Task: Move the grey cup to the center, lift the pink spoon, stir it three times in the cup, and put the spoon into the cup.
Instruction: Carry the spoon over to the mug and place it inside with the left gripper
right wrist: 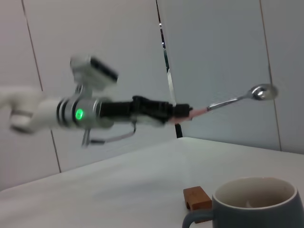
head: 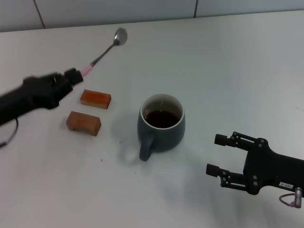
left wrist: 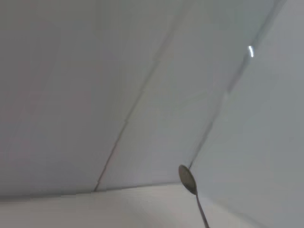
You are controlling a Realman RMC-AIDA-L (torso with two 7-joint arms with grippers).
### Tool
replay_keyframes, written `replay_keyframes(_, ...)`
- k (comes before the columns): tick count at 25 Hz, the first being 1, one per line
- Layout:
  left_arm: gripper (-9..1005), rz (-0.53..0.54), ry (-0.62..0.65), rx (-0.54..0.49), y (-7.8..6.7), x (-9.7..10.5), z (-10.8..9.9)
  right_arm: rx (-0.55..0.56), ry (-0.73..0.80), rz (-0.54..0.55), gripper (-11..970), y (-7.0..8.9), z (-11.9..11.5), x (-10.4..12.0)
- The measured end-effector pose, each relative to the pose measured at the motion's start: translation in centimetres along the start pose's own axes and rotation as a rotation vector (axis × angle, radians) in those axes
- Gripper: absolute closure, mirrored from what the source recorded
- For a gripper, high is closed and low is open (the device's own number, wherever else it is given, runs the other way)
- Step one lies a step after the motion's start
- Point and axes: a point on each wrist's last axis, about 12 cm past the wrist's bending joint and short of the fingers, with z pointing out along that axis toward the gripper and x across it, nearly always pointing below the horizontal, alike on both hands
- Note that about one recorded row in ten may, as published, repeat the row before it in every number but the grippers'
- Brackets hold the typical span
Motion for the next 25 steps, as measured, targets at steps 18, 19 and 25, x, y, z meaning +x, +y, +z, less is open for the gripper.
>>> replay_keyframes(18, 878, 0.851, 0.378, 0.146, -8.6, -16.2, 3.7, 0.016, -0.001, 0.009, 185, 0.1, -0.3, 0.2)
replay_keyframes(19, 878, 0.902, 0.418, 0.156, -9.6, -16.6, 4.5, 0.016, -0.001, 0.010, 185, 0.2, -0.3, 0.2)
replay_keyframes(25, 878, 1.048, 0.553, 0.186, -11.9, -16.8, 7.3, 0.032, 0.014, 0.011, 185, 0.0, -0.3, 0.4)
